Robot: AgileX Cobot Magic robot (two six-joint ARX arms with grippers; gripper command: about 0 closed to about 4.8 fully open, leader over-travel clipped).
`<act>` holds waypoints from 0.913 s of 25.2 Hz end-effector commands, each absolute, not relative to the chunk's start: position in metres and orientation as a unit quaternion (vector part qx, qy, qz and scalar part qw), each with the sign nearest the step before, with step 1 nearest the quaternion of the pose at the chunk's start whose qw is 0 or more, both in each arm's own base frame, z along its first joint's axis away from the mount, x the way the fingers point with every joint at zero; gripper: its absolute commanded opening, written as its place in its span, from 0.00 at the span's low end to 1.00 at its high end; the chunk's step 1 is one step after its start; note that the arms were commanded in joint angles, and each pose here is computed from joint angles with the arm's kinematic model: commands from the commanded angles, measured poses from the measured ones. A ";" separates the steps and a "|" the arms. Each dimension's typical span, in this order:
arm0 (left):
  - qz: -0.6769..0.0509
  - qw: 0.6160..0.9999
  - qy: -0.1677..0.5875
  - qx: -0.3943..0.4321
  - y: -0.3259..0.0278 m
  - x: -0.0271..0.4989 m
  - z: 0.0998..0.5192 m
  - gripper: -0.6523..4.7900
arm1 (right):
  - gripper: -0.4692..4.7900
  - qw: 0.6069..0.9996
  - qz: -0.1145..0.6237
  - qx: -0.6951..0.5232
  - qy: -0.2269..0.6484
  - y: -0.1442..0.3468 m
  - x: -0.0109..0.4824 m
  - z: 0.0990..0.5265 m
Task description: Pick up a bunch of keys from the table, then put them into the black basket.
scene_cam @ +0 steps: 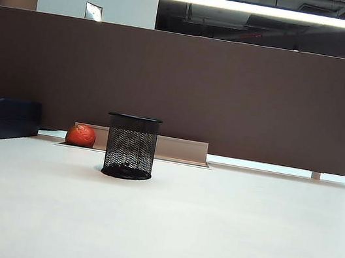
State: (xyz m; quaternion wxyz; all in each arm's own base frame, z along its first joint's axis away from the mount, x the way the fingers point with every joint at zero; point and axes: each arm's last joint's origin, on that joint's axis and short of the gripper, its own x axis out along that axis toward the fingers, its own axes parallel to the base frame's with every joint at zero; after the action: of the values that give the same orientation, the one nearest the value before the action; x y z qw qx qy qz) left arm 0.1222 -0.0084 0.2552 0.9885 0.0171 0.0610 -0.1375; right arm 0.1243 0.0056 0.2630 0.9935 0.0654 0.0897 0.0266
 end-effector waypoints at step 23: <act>-0.084 0.995 -0.059 0.004 -0.005 0.094 0.186 0.11 | 0.07 0.995 0.055 0.078 -0.001 0.006 0.096 0.170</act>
State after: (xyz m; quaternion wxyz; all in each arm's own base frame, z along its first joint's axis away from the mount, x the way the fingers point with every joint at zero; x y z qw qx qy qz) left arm 0.0941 -0.0057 0.1835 0.9950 0.0054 -0.0398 -0.0913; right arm 0.0956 0.0062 0.1702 0.9956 0.0762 0.0097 0.0530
